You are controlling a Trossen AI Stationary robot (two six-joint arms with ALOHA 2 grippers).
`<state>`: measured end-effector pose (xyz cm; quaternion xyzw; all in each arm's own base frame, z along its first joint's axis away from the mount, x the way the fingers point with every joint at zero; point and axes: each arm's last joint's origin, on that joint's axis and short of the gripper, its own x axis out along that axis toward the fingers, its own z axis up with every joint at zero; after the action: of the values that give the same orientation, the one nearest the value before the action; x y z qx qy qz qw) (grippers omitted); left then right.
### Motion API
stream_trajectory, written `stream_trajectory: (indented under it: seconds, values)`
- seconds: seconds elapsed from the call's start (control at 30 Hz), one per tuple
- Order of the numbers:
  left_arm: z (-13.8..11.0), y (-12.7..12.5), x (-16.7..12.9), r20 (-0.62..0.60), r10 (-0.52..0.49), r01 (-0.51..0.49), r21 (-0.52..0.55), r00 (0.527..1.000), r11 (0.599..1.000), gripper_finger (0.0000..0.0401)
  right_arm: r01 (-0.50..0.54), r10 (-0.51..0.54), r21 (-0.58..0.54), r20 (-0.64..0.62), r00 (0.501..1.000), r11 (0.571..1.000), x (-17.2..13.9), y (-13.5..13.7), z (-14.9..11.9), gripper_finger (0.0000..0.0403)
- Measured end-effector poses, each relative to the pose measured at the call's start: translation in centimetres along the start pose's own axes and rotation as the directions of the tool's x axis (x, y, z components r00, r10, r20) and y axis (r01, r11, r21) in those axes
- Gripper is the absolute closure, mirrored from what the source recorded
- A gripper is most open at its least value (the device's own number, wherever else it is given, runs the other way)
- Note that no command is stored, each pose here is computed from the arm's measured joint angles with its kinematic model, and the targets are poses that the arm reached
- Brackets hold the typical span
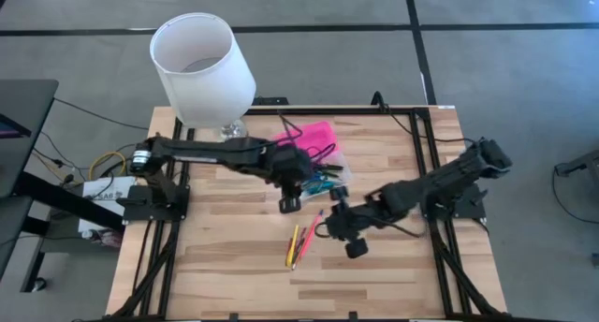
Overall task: Pick & place school supplies into a supply box
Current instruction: Put the pink pencil into the pink supply box
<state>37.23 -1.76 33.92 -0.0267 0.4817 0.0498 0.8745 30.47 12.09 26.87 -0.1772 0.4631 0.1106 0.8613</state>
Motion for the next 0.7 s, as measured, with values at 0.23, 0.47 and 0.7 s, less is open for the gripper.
stream_trajectory:
  seconds: [0.23, 0.47, 0.7]
  values:
    - [-1.8, -4.0, -3.9, 0.047, 0.139, -0.138, -0.019, 0.989, 0.99, 0.0247, -0.131, 0.125, -0.103, -0.06, 0.99, 0.986, 5.3, -1.7, -0.2, 0.0283]
    - [-4.5, -8.2, -6.8, 0.116, 0.286, -0.273, -0.119, 0.951, 0.955, 0.0247, -0.155, 0.132, -0.181, -0.134, 0.982, 0.971, 9.4, -2.5, -1.1, 0.0283]
    - [-7.6, -12.5, -8.9, 0.211, 0.382, -0.33, -0.245, 0.9, 0.912, 0.0247, -0.165, 0.138, -0.204, -0.141, 0.98, 0.965, 10.5, -3.7, -1.5, 0.0283]
